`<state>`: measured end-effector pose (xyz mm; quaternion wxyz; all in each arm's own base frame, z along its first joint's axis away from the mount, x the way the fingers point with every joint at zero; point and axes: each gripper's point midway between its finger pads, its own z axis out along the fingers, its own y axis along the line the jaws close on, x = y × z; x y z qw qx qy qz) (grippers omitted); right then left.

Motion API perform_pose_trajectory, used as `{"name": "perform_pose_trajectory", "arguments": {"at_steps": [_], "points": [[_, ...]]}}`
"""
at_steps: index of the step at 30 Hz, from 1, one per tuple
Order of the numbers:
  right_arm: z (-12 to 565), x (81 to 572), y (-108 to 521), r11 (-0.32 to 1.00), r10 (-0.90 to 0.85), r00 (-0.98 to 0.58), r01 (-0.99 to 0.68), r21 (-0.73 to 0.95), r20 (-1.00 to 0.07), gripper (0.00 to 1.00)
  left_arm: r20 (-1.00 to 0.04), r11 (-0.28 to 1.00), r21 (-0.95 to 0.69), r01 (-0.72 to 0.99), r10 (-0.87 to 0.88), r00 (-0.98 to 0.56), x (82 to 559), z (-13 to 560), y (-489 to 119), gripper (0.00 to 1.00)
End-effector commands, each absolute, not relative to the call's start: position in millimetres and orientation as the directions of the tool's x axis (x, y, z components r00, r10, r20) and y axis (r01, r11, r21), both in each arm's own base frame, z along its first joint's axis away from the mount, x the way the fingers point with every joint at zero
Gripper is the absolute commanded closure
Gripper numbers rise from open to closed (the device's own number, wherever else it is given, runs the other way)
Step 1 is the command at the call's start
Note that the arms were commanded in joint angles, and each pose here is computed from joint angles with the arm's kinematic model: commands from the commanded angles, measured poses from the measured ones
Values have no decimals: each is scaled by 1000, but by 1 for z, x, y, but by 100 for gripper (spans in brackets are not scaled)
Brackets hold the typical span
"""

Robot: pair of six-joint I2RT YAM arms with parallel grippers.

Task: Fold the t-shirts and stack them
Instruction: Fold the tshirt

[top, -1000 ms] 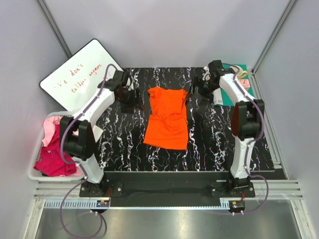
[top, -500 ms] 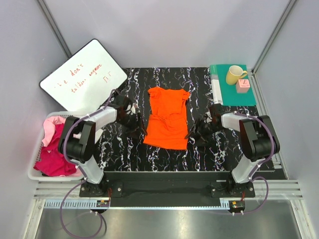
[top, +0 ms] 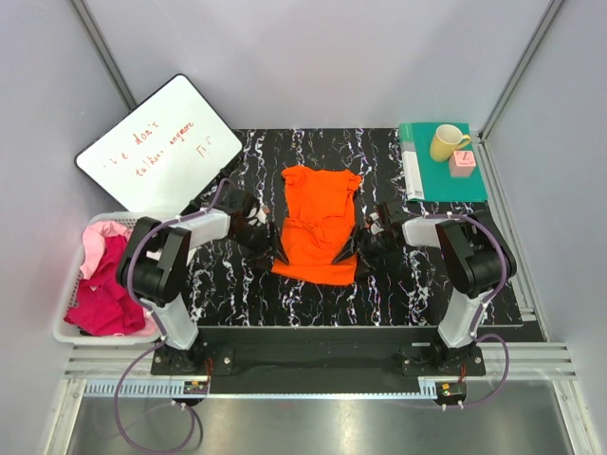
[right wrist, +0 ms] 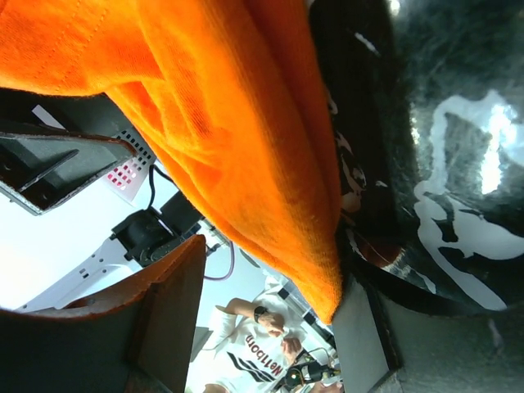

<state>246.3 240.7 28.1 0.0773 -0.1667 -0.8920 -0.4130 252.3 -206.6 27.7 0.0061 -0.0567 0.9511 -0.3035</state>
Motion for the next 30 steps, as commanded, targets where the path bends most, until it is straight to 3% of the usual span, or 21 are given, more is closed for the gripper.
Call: {"name": "perform_pose_trajectory", "arguments": {"at_steps": [1,16,19,22,23,24,25,26,30], "points": [[8,237,232,669,248,-930,366,647,270,34,28,843,-525,-117,-120,-992,253,2,-200,38],[-19,186,200,771,241,-916,381,509,321,33,64,851,-510,-127,-109,-992,241,-11,-201,42],[-22,182,199,774,235,-913,383,504,332,33,66,851,-510,-124,-105,-992,241,-12,-201,46],[-23,180,203,766,212,-909,382,517,358,36,71,851,-510,-123,-101,-992,239,-13,-202,66],[-22,180,204,764,208,-909,382,521,361,48,71,850,-512,-124,-102,-992,240,-13,-202,81],[-22,180,205,762,197,-912,374,528,360,60,73,851,-511,-124,-101,-992,239,-13,-202,89],[-21,181,206,757,193,-909,377,533,370,76,72,851,-510,-126,-104,-992,240,-13,-202,95],[-20,180,207,753,189,-907,379,537,376,100,77,851,-508,-130,-105,-991,239,-13,-202,100],[-14,179,209,753,165,-904,374,541,394,100,66,855,-504,-124,-105,-992,239,-7,-200,100]]}}
